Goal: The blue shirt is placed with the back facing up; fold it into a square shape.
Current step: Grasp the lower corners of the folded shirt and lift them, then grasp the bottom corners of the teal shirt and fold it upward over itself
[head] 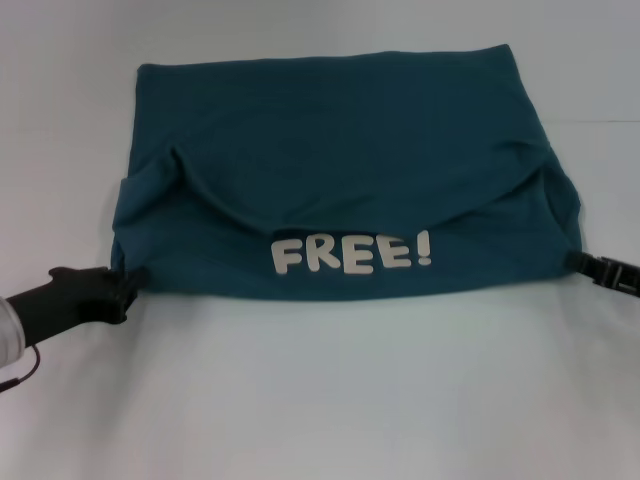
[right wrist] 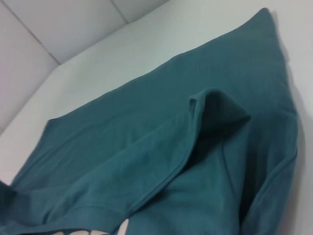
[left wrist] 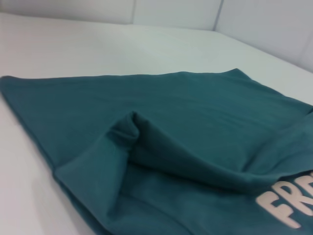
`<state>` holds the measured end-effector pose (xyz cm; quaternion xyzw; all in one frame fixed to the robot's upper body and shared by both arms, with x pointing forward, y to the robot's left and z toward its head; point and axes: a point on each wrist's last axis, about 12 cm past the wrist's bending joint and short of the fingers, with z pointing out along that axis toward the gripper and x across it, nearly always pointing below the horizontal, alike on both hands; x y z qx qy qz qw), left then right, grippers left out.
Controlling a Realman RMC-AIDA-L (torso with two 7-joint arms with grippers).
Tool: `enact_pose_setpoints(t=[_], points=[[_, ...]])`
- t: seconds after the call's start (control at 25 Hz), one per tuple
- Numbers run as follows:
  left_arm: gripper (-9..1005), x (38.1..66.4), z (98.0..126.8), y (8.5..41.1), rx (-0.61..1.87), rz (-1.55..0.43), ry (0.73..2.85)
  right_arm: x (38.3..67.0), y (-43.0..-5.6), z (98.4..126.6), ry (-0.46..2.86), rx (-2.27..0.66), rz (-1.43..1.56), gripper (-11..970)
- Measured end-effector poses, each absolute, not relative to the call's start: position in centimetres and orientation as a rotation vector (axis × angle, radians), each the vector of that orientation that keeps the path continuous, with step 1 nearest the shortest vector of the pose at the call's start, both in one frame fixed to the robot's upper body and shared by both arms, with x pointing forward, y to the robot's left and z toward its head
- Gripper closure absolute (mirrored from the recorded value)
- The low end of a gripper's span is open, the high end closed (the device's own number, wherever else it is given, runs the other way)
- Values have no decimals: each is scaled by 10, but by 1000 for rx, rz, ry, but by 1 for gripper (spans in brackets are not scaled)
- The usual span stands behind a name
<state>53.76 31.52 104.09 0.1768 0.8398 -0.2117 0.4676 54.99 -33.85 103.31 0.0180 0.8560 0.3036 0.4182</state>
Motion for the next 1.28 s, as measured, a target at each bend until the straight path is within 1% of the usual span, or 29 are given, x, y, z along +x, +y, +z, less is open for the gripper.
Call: enact_pose_setpoints(t=[0.4, 0.6, 0.72, 1.04, 1.28], points=[[959, 497, 1049, 327, 471, -748, 2091, 493, -359, 1031, 2108, -67, 887, 948], [959, 474, 1056, 337, 433, -880, 2048, 462, -373, 1029, 2092, -96, 901, 947], [959, 462, 1059, 344, 411, -924, 2025, 447, -378, 1028, 2085, -122, 910, 947], [958, 443, 1061, 346, 433, -1023, 2047, 417, -381, 1026, 2068, -195, 945, 946], [958, 431, 1061, 347, 464, -1092, 2068, 403, -382, 1022, 2098, -223, 965, 946]])
